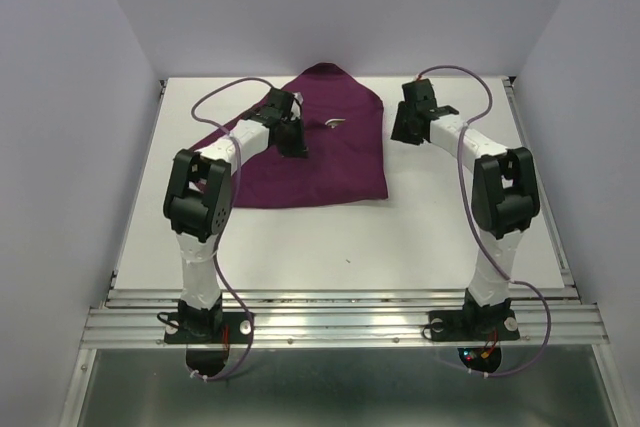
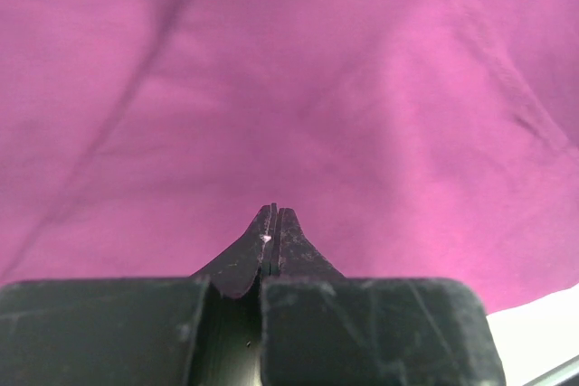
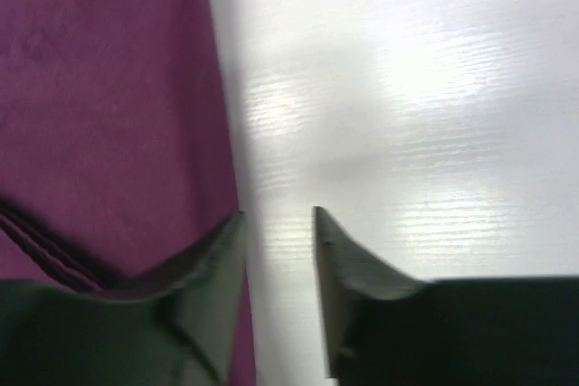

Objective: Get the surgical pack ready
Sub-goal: Pack the surgical kit at the center of the board.

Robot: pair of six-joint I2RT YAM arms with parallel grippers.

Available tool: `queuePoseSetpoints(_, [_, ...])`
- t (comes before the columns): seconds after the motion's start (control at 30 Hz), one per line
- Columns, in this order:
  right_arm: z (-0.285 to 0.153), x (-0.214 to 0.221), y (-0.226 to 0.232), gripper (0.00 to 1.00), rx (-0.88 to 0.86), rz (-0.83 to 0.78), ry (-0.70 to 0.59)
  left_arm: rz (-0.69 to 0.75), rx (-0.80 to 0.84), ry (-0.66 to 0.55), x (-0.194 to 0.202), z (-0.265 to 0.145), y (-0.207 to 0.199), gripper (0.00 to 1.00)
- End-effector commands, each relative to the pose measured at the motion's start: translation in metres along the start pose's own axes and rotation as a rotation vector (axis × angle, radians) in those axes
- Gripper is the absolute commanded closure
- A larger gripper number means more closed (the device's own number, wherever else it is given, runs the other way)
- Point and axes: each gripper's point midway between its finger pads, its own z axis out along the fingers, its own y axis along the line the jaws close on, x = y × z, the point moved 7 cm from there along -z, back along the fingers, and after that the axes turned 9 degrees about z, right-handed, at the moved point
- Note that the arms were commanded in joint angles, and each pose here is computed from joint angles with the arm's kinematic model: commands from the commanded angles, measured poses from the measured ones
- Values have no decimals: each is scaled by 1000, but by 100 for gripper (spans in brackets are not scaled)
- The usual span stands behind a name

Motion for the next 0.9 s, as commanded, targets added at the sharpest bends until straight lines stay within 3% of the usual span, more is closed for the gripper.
queuePoseSetpoints(0.0, [1,-13,-6,69,47,3,-72,10,68,-31,-15,5,-17,100])
queuePoseSetpoints(0.13, [17,-2,-9,85,65,-20,-15,6,49,-7,-16,19,-16,100])
queuePoseSetpoints(0.2, [27,6,-11,88,63,-28,25,16,50,7,-15,26,-18,100])
queuePoseSetpoints(0.43, [51,28,-5,91,23,-43,130,24,83,32,-8,42,-26,100])
queuePoseSetpoints(0.87, [45,72,29,91,-49,-100,201,68,107,49,5,40,-54,100])
